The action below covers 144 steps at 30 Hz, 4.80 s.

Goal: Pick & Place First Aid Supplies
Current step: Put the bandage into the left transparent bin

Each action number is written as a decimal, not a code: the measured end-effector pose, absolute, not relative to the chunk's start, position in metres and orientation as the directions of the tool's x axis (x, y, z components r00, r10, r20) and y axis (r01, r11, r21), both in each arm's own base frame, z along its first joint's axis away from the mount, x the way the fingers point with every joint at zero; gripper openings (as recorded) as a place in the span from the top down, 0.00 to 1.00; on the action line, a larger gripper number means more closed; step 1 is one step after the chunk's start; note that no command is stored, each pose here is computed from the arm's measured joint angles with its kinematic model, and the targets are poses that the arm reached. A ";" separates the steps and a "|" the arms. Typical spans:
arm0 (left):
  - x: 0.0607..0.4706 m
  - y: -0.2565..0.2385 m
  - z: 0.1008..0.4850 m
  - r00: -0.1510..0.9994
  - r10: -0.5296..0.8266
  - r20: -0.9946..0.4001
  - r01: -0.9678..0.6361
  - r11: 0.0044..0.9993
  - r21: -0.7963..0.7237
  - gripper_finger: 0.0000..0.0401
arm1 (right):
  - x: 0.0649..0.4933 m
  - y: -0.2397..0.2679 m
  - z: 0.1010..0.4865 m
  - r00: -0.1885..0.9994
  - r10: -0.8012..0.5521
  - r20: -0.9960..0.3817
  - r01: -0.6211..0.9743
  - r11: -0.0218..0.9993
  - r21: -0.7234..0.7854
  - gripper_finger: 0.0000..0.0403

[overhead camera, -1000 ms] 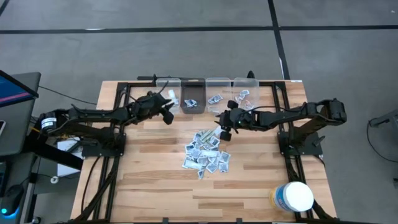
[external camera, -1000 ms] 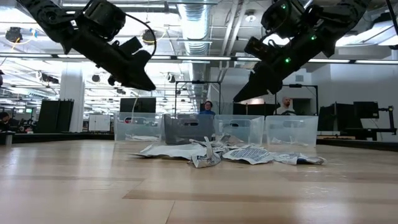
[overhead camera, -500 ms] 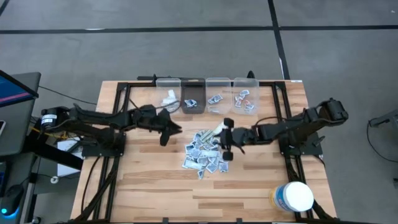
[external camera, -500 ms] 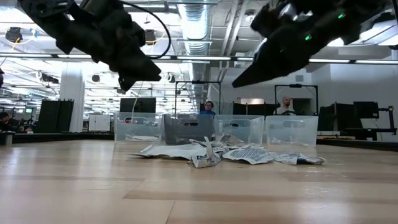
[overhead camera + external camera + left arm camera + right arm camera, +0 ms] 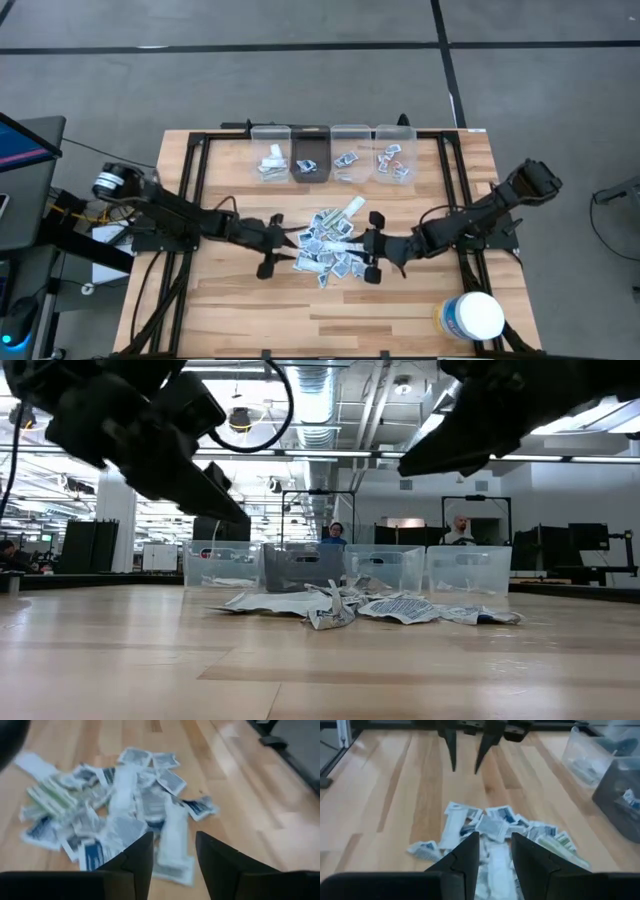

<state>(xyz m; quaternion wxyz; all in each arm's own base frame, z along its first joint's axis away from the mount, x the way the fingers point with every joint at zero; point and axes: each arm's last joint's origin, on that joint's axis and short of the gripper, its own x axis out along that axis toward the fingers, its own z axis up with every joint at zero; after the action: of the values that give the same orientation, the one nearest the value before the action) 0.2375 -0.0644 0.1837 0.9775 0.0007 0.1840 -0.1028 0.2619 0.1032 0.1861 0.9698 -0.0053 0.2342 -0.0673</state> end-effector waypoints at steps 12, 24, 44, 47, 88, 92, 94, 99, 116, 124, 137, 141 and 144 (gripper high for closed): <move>0.255 -0.073 0.139 0.881 -0.153 -0.448 0.163 0.986 -0.016 0.64 | 0.255 0.110 0.181 0.859 -0.121 -0.497 0.134 0.991 -0.010 0.73; 0.259 -0.069 0.138 0.890 -0.142 -0.432 0.128 0.990 -0.063 0.64 | 0.256 0.110 0.181 0.859 -0.136 -0.493 0.147 0.989 -0.017 0.73; 0.264 -0.067 0.125 0.879 -0.175 -0.445 0.094 0.976 -0.198 0.64 | 0.256 0.109 0.181 0.857 -0.137 -0.496 0.147 0.989 -0.019 0.73; 0.264 -0.068 0.126 0.882 -0.177 -0.437 0.097 0.975 -0.199 0.64 | 0.255 0.109 0.181 0.857 -0.137 -0.498 0.146 0.989 -0.020 0.73; 0.263 -0.077 0.129 0.884 -0.232 -0.407 0.135 0.958 -0.253 0.64 | 0.255 0.109 0.181 0.855 -0.137 -0.500 0.145 0.989 -0.021 0.73; 0.263 -0.077 0.129 0.883 -0.232 -0.408 0.135 0.958 -0.252 0.64 | 0.255 0.109 0.181 0.855 -0.137 -0.500 0.146 0.989 -0.021 0.73; 0.264 -0.077 0.125 0.879 -0.230 -0.417 0.132 0.959 -0.251 0.64 | 0.255 0.109 0.181 0.855 -0.137 -0.500 0.146 0.989 -0.021 0.73; 0.268 -0.079 0.116 0.887 -0.236 -0.397 0.129 0.952 -0.278 0.64 | 0.255 0.109 0.181 0.855 -0.137 -0.500 0.147 0.989 -0.020 0.73; 0.271 -0.079 0.111 0.894 -0.238 -0.379 0.136 0.951 -0.278 0.98 | 0.255 0.109 0.180 0.850 -0.140 -0.507 0.163 0.987 0.002 0.73; 0.268 -0.079 0.120 0.901 -0.243 -0.359 0.170 0.960 -0.222 0.99 | 0.255 0.109 0.180 0.850 -0.139 -0.508 0.165 0.986 0.005 0.73; 0.259 -0.075 0.179 0.963 -0.233 -0.134 0.227 0.972 -0.054 0.99 | 0.255 0.109 0.180 0.850 -0.139 -0.508 0.172 0.985 0.018 0.73; 0.256 -0.074 0.181 0.959 -0.231 -0.162 0.227 0.973 -0.042 0.99 | 0.255 0.109 0.180 0.850 -0.139 -0.508 0.171 0.985 0.018 0.73; 0.255 -0.074 0.175 0.947 -0.227 -0.226 0.235 0.972 0.011 0.98 | 0.255 0.109 0.180 0.850 -0.138 -0.508 0.171 0.985 0.019 0.73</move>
<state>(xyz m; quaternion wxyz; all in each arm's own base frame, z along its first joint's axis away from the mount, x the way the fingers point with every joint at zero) 0.2549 -0.0739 0.1752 0.9866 0.0191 0.1122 -0.1171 0.2547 0.1091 0.1797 0.9613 0.0315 0.2615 -0.0804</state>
